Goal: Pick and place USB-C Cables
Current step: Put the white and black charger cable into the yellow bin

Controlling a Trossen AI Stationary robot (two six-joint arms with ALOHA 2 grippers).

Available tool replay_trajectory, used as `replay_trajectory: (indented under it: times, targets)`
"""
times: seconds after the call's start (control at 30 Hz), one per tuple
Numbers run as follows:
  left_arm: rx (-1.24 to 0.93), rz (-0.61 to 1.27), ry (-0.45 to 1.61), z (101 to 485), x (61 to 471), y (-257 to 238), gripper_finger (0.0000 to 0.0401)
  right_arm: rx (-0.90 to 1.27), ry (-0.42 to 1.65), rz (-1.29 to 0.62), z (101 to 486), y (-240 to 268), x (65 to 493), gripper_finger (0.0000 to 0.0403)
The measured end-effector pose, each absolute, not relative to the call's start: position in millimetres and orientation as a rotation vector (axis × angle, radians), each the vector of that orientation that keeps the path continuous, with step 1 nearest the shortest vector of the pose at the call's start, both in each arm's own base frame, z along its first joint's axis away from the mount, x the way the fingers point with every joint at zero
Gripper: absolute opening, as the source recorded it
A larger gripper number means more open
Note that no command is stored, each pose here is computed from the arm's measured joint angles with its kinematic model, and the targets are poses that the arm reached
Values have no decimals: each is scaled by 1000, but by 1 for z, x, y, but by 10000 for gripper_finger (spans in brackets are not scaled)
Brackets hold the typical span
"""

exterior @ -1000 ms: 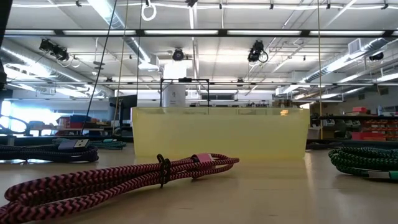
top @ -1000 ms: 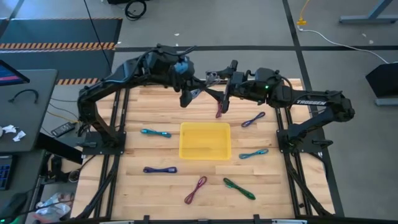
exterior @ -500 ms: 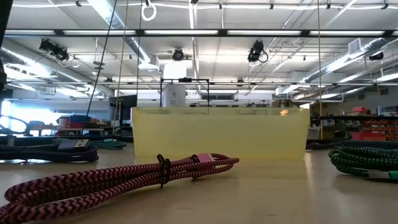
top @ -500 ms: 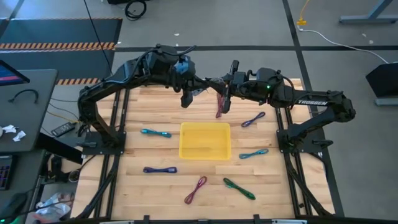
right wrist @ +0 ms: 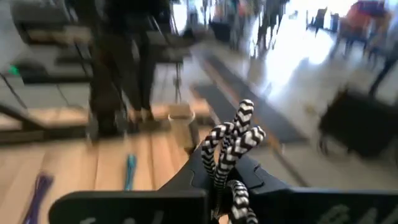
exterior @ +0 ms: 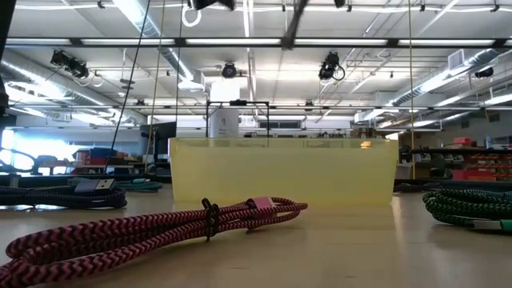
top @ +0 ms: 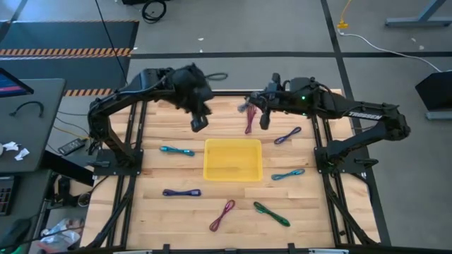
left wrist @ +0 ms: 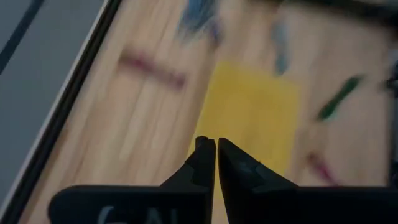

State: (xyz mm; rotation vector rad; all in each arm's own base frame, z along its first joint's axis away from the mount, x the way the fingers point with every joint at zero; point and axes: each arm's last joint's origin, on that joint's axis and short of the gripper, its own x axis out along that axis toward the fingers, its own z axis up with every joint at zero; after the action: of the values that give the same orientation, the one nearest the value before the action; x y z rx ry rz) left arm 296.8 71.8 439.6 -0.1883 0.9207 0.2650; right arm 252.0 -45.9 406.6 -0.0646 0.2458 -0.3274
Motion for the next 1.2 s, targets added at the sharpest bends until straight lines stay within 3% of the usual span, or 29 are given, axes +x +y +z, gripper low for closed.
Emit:
replay_trajectory:
  times: [0.13,0.27,0.53,0.8,1.2]
  targets:
    - [-152,530,1075,431,282,66,4,32,335,-350,401,-46,240,17]
    - [-121,694,1081,431,279,60,9,85,412,-339,392,-40,240,17]
    - [-91,680,1067,431,281,46,5,163,504,-243,369,-11,265,17]
    - [-52,646,1076,431,283,39,3,232,393,-83,330,17,323,17]
    - [2,610,1081,435,277,38,4,395,306,-515,260,20,342,17]
